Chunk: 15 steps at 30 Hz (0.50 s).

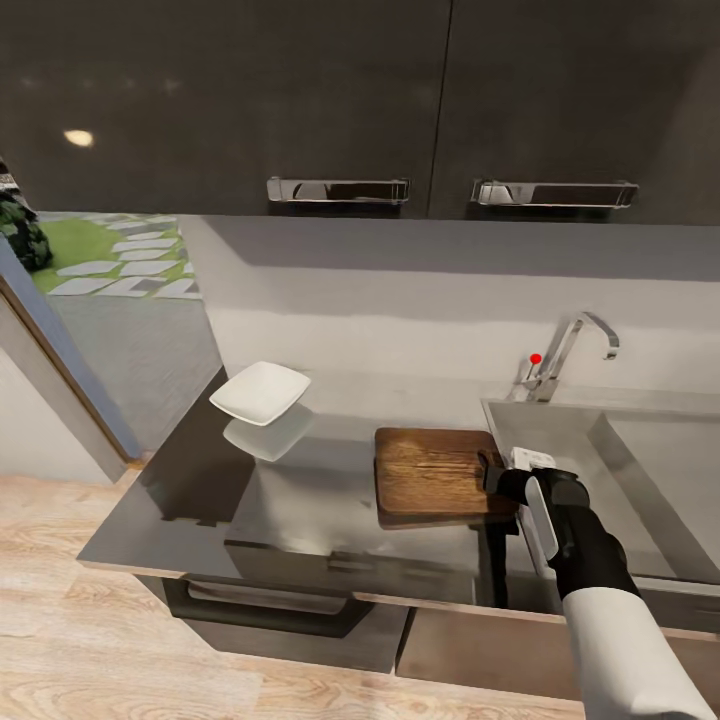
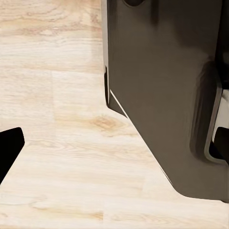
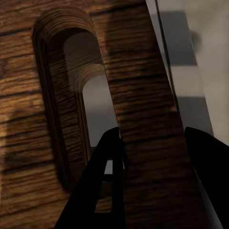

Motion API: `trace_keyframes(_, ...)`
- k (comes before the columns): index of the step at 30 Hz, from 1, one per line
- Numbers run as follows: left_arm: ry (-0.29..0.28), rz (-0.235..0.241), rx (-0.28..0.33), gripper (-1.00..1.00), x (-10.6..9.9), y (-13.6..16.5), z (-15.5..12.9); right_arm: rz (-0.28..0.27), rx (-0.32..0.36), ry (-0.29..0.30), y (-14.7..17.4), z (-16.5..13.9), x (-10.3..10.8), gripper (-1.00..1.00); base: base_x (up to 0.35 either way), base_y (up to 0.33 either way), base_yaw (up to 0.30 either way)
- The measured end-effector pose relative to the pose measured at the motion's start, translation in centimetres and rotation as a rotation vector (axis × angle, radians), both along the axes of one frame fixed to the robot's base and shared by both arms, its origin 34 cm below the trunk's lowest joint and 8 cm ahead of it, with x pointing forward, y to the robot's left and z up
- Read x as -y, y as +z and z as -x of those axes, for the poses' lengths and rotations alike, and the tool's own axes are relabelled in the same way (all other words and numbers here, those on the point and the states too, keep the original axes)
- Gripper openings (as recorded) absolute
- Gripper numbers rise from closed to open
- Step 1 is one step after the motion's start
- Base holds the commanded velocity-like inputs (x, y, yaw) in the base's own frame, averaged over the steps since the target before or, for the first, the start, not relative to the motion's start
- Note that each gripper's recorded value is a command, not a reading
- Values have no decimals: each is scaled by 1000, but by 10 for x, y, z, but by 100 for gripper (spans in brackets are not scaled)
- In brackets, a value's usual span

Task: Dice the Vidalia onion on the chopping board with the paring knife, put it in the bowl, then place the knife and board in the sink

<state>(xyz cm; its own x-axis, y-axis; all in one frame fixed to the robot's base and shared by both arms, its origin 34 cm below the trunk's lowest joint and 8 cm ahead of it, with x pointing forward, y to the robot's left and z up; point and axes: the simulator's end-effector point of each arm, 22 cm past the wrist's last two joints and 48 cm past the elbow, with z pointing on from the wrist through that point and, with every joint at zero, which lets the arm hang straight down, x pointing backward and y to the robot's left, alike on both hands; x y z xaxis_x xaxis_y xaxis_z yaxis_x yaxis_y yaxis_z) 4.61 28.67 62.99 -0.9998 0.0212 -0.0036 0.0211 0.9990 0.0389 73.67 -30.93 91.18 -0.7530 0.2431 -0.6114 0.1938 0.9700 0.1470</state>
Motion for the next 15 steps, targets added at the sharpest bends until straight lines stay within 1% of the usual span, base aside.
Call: trace_keyframes(15,-1,0,0,100,0,0,0,8,-11,4,-1,2,0,-100,0,0,0)
